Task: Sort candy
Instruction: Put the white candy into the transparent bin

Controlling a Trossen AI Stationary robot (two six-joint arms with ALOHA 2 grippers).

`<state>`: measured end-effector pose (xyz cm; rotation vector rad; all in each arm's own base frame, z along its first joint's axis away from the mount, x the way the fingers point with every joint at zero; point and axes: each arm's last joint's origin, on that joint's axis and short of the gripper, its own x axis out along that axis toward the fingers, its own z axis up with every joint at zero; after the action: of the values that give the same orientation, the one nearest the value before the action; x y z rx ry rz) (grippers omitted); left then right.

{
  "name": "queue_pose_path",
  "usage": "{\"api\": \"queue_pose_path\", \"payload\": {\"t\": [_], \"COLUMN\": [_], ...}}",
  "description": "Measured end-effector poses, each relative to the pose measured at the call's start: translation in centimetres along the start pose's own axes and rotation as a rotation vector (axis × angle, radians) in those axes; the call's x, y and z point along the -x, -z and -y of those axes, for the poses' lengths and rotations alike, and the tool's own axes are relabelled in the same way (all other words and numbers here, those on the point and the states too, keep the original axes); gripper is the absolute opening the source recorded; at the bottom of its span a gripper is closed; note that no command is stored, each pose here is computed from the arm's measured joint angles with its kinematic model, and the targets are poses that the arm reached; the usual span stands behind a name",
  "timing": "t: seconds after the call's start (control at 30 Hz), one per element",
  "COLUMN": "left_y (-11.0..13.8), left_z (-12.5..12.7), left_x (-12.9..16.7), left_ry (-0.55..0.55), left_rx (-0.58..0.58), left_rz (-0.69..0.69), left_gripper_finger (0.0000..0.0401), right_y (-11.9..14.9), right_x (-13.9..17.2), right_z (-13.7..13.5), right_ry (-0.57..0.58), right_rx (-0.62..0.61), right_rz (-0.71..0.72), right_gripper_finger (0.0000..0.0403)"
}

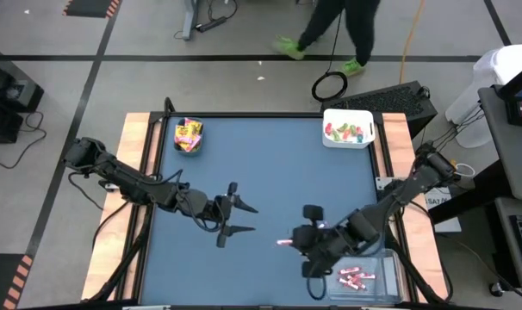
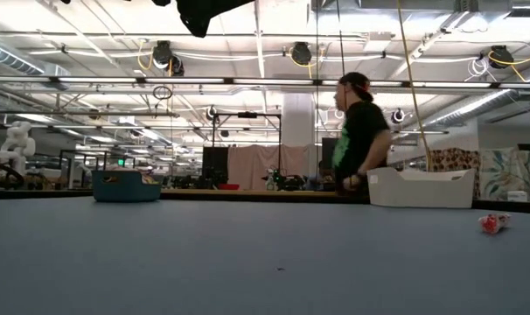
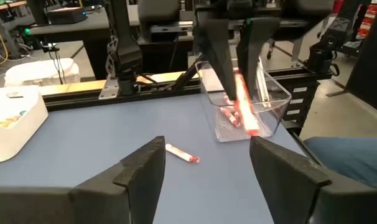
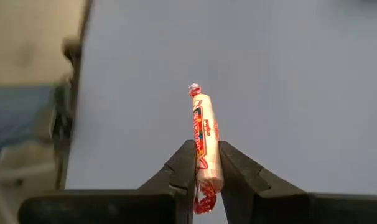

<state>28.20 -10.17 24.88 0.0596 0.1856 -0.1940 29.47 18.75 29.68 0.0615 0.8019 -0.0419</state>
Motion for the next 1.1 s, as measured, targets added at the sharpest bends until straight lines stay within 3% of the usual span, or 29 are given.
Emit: {"api": "queue_pose_path", "payload": {"t": [0.23,0.37,0.57,0.7,0.97,1.1], "left_y": [0.0,0.1,1.0,1.7,2.7,3.0], "left_z": [0.0,0.0,0.2,0.1,-0.3,-0.2], "left_x": [0.0,0.0,-0.8,-1.7,-3.0,-3.4], "left_ry": [0.0,0.002,0.002,-0.001,-0.092,-0.104], "left_rx": [0.01,0.029,0.044,0.052,-0.001,0.007], "left_rz": [-0.004,-0.008,-0.029,-0.022,-0.012,0.011], "left_gripper_finger": [0.024,0.024,0.024,0.024,0.024,0.024], "right_y": [2.3,3.7,6.4,8.2,11.9,13.3], "right_x": [4.1,6.4,9.0,10.3,9.4,8.0], "right_z": [-2.0,-3.6,-5.9,-6.5,-6.6,-6.9], "right_ry": [0.028,-0.014,-0.086,-0.053,0.074,0.075], "right_rx": [-0.063,-0.108,-0.13,-0.127,-0.176,-0.177], "right_rz": [-0.208,-0.303,-0.424,-0.464,-0.537,-0.566], "right_gripper_finger": [0.0048,0.0047,0.0047,0.0047,0.0048,0.0054]}}
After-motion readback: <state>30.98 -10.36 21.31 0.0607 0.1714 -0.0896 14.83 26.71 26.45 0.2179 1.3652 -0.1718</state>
